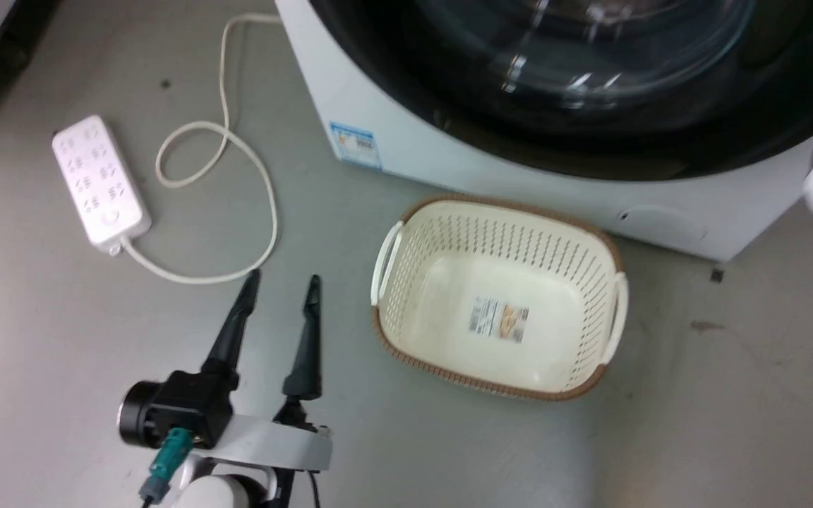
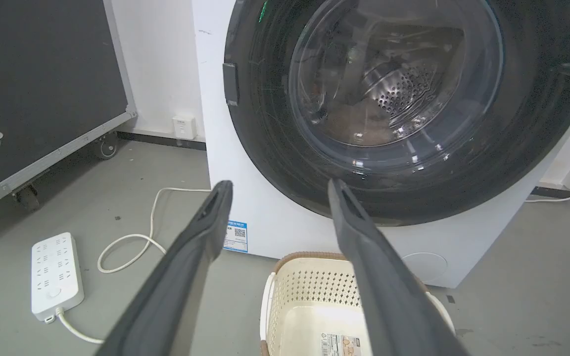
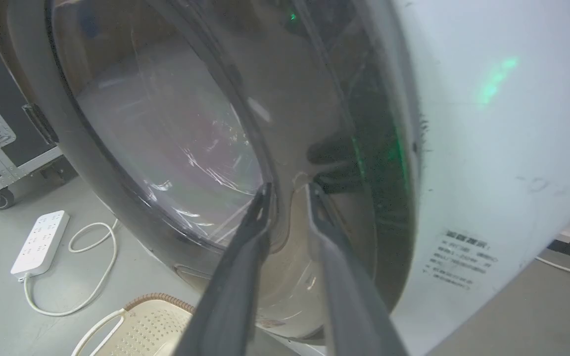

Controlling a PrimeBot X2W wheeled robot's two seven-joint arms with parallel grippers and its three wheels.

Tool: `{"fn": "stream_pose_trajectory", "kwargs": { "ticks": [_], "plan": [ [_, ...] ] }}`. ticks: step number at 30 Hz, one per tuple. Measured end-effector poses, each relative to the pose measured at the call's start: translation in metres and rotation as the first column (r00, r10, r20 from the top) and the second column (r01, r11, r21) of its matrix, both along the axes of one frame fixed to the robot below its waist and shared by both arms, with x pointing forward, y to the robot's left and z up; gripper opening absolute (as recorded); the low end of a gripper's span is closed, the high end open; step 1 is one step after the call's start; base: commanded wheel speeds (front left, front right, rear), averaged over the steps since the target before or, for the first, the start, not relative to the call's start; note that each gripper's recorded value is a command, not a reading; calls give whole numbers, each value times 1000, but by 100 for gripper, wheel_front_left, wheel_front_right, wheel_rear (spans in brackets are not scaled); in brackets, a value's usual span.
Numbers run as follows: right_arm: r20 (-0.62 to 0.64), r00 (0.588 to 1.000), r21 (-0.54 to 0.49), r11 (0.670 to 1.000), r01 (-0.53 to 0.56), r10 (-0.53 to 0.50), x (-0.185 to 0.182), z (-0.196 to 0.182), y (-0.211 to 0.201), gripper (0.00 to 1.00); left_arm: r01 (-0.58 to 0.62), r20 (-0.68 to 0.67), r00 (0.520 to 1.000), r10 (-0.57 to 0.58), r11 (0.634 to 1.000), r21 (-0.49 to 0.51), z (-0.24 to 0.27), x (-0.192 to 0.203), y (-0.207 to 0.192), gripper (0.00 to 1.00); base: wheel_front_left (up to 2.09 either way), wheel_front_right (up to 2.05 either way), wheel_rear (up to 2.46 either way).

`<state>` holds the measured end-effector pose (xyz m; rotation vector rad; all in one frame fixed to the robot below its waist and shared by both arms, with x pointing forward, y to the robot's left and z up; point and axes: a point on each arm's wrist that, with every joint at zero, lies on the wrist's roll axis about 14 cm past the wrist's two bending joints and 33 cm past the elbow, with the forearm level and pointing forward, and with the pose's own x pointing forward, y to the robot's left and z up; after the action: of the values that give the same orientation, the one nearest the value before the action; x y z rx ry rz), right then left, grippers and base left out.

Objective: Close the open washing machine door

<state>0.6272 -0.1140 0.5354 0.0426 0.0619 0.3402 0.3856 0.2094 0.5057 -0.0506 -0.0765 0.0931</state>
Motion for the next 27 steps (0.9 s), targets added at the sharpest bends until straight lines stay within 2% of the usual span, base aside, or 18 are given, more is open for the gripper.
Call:
{"fn": "stream_pose_trajectory", "kwargs": {
  "ticks": [1,3,4,5,6,7,10,11,12,13,14,15,16,20,27],
  "plan": [
    [20,1000,-3,1000,-19,19,-17,0,3,100,-7,11,1000,7,1000,-29,3,-3,2,100,0,0,0],
    [31,999,-4,1000,-28,28,-27,-1,4,100,-4,20,1000,5,999,-35,6,-5,2,100,0,0,0],
    [53,998,-15,999,-42,43,-49,-4,3,100,-2,22,1000,3,999,-44,6,-10,1,100,0,0,0],
    [53,998,-15,999,-42,43,-49,-4,3,100,-2,22,1000,3,999,-44,6,-10,1,100,0,0,0],
    [100,993,-38,998,-54,57,-73,-2,-1,100,3,21,1000,-2,999,-45,6,-15,0,100,0,0,0],
    [100,993,-38,998,-54,57,-73,-2,-1,100,3,21,1000,-2,999,-45,6,-15,0,100,0,0,0],
    [165,985,-23,999,-46,49,-105,8,-6,100,21,36,999,-19,999,-45,11,-22,-4,100,0,0,0],
    [196,980,-23,999,-33,37,-126,12,-9,100,37,46,998,-35,999,-34,14,-24,-7,100,0,0,0],
    [196,980,-23,999,-33,37,-126,12,-9,100,37,46,998,-35,999,-34,14,-24,-7,100,0,0,0],
    [207,978,-6,1000,-7,8,-146,13,-14,100,48,47,998,-46,998,-33,14,-27,-11,100,0,0,0],
    [207,978,-6,1000,-7,8,-146,13,-14,100,48,47,998,-46,998,-33,14,-27,-11,100,0,0,0],
    [221,975,6,1000,27,-28,-164,14,-21,100,70,52,996,-68,997,-37,15,-29,-16,100,0,0,0],
    [221,975,6,1000,27,-28,-164,14,-21,100,70,52,996,-68,997,-37,15,-29,-16,100,0,0,0],
    [257,959,29,993,115,-119,-202,21,-36,100,119,69,991,-117,992,-30,20,-31,-29,100,0,0,0],
    [196,961,37,980,193,-197,-238,-3,-46,100,156,52,987,-154,987,-27,14,-35,-39,100,0,0,0]
  ]
}}
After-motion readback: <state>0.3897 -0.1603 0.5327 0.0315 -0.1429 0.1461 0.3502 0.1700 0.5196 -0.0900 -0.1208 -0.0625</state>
